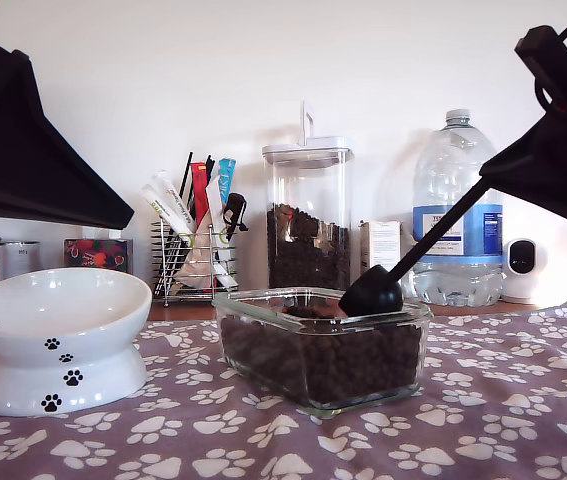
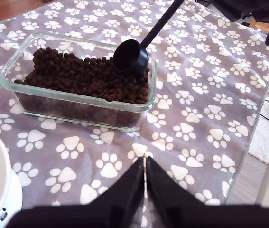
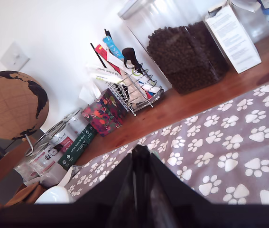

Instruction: Measure one spoon of cat food and pour it into the food bowl

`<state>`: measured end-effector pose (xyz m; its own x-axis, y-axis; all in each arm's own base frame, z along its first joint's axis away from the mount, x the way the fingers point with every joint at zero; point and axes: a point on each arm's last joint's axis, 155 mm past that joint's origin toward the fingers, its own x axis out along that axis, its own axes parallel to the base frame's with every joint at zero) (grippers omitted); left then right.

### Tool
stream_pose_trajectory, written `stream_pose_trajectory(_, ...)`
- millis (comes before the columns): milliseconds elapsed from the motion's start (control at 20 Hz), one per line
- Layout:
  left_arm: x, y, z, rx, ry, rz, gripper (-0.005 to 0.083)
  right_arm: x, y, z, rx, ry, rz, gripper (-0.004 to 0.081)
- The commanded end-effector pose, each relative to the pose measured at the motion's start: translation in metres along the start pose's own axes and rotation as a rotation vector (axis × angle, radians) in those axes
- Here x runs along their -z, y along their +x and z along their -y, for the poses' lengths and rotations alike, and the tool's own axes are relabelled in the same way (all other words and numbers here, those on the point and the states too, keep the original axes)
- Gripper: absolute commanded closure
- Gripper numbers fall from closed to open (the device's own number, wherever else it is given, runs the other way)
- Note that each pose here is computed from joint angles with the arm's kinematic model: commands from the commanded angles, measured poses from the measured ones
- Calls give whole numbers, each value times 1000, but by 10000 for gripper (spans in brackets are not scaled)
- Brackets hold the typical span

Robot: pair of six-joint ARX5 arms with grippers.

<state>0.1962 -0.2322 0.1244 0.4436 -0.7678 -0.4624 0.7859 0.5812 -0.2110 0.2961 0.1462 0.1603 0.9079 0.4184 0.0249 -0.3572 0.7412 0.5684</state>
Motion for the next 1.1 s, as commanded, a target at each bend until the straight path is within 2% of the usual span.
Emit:
stream_pose_trajectory(0,6,1,0,2,8,-8,793,1,6,0,-2,-4,2,782)
stream_pose_trajectory(100,6,1,0,2,11,-8,793,7,17,2,9,-22,-25,782)
stream_pose_trajectory(250,6,1,0,2,14,-8,793,7,37,-9,-33,-24,-29,782)
stream_pose_trajectory(350,6,1,0,2,13,-9,793,17,45,-8,-40,-52,-62,782)
stream_pose_trajectory(500,6,1,0,2,13,-9,793,50,42,1,-36,-121,-196,782)
stream_pose_trajectory(600,7,1,0,1,13,-11,792,66,39,4,-41,-177,-263,782)
stream_pose_trajectory(800,8,1,0,1,11,-16,793,85,33,12,-36,-250,-348,782)
stream_pose_trajectory(1050,8,1,0,1,11,-17,793,107,23,21,-24,-274,-452,782)
